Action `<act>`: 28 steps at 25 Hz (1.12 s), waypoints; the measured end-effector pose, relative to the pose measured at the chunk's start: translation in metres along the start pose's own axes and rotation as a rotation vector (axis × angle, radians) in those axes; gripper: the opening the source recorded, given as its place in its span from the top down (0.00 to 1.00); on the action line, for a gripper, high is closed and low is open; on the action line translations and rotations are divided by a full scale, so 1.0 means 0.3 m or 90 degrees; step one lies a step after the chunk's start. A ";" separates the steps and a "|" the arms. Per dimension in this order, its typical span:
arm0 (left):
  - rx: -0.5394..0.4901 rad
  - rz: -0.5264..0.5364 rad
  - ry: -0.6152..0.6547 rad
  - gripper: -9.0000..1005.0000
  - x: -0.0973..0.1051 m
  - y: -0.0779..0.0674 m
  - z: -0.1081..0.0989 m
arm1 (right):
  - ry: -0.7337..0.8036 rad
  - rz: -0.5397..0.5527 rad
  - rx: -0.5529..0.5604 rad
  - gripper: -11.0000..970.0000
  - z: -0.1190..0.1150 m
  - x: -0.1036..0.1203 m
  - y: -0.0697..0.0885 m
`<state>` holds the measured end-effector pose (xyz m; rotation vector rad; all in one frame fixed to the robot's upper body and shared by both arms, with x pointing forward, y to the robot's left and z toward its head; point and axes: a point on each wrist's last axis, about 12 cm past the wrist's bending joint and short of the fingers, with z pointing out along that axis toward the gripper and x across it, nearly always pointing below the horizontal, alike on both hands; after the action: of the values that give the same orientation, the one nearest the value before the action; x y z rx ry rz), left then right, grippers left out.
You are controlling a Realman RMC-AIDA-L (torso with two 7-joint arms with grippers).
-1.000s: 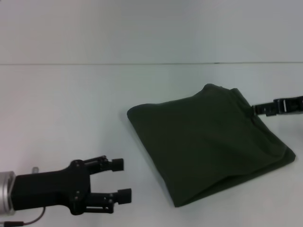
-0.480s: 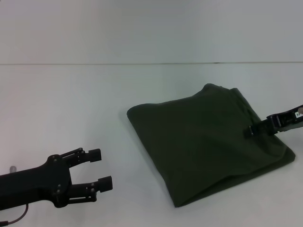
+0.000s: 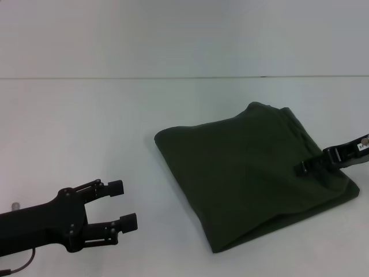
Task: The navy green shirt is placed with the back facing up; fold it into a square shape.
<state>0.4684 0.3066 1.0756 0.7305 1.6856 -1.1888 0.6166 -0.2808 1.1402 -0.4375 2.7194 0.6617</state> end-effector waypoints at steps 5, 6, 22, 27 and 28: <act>0.000 0.003 -0.001 0.10 -0.004 0.002 0.000 | -0.002 0.006 0.001 0.16 -0.006 0.006 -0.010; 0.000 0.003 -0.001 0.10 -0.005 0.003 0.000 | 0.000 0.005 0.002 0.18 -0.006 0.007 -0.011; -0.006 0.010 -0.007 0.11 -0.015 0.010 -0.001 | -0.003 0.006 0.011 0.75 -0.007 0.007 -0.018; -0.009 0.010 -0.008 0.12 -0.015 0.011 -0.001 | -0.004 0.008 0.012 0.86 -0.005 0.010 -0.022; -0.010 0.011 -0.010 0.12 -0.015 0.011 -0.002 | -0.007 0.010 0.013 0.88 -0.005 0.011 -0.024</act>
<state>0.4727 0.3085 1.0785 0.7228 1.6712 -1.1655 0.6159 -0.2882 1.1376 -0.4072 2.7198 0.6391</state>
